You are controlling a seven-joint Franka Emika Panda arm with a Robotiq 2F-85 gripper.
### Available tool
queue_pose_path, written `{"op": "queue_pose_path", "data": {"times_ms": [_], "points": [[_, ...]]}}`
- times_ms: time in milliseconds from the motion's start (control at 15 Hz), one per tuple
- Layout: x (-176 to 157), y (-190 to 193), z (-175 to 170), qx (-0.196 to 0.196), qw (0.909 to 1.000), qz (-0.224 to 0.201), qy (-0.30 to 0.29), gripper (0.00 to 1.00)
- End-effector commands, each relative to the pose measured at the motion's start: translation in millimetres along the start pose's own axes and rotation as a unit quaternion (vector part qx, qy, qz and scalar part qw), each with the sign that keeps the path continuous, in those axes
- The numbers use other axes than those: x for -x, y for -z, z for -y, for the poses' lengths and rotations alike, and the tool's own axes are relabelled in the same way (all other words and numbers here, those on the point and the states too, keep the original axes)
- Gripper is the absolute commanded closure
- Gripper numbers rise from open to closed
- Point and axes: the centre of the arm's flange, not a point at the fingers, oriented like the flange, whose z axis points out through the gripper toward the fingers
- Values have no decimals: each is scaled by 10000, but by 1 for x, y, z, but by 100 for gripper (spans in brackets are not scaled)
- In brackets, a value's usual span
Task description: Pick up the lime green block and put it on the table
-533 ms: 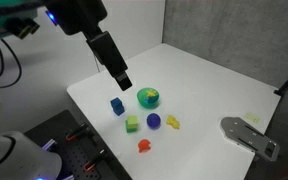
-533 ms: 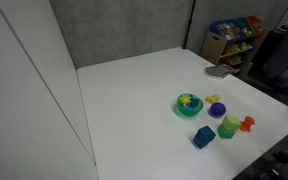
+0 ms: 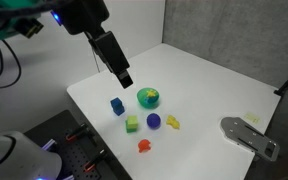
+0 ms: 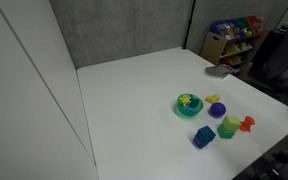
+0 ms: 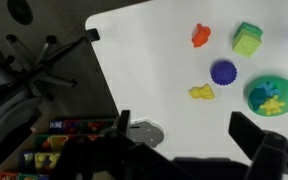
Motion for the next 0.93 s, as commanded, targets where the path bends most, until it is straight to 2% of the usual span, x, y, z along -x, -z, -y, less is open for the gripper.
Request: {"op": "queue_pose_path", "data": {"times_ms": [0,467,667,867], "points": [[-27,4,16,-107,9999,59,107,0],[-76,7,63,-582,9968,225,506,0],[-97,-10,82,-903,9927,533,588,0],[-112,-42,102,-1231,9858,955,623,0]]}}
